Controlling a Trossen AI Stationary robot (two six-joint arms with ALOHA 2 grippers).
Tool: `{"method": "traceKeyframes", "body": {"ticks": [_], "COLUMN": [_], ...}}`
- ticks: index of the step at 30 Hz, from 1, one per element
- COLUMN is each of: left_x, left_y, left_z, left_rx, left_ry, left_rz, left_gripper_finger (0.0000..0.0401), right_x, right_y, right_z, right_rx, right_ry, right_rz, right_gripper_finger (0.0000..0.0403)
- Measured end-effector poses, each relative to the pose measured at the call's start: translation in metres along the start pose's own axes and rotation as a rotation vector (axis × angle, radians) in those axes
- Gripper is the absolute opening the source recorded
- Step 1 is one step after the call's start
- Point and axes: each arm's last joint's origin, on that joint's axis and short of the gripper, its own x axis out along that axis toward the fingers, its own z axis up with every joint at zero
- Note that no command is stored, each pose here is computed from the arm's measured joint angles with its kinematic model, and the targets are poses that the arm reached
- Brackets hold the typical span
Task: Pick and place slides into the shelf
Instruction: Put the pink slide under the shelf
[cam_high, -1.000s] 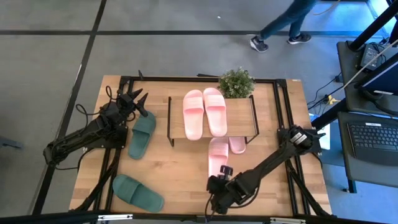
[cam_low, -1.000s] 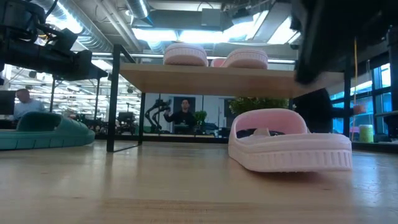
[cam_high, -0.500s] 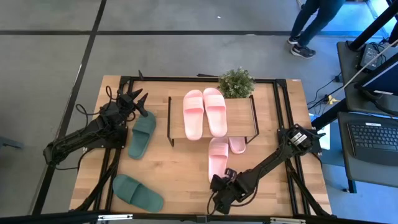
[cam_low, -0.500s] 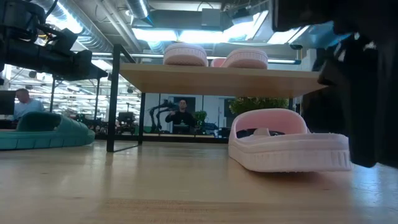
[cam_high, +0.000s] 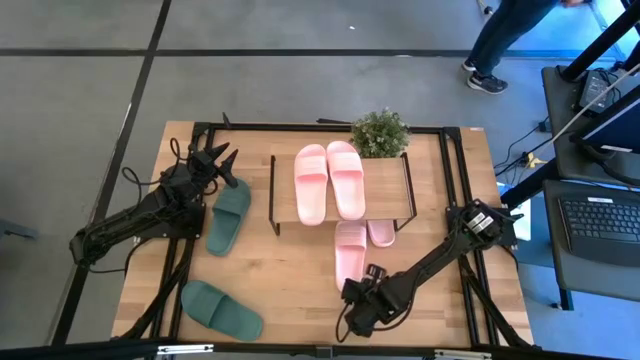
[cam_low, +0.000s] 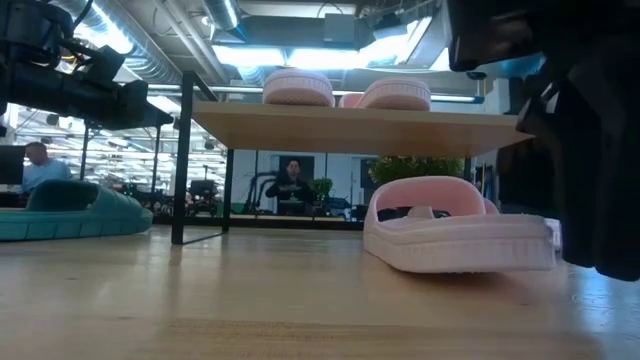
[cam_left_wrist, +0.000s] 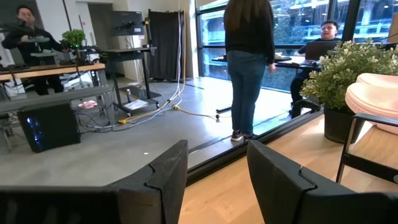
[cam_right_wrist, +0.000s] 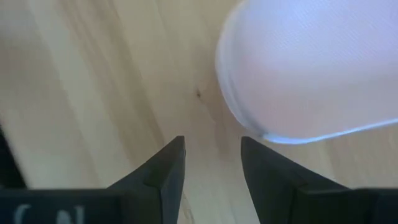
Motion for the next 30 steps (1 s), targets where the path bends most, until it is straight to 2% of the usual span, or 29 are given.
{"method": "traceKeyframes", "body": {"ticks": [10,15,20,25,30], "left_x": [0.000,0.000,0.000,0.000,0.000], "left_y": [0.000,0.000,0.000,0.000,0.000], "left_z": [0.000,0.000,0.000,0.000,0.000], "left_rx": [0.000,0.001,0.001,0.001,0.001], "left_ry": [0.000,0.000,0.000,0.000,0.000], "left_rz": [0.000,0.000,0.000,0.000,0.000], "left_gripper_finger": [0.0159,0.0159,0.0159,0.0159,0.0159], "right_x": [0.002,0.002,0.002,0.003,0.003], "right_y": [-0.018,-0.015,-0.006,-0.004,-0.004], "right_z": [0.005,0.006,0.009,0.013,0.013], "right_rx": [0.022,0.028,-0.045,-0.087,-0.064], "right_ry": [0.063,0.132,0.076,0.002,0.004], "right_rz": [-0.113,-0.031,0.051,0.044,0.047], "right_gripper_finger": [0.0157,0.0157,0.0157,0.0157,0.0157]}}
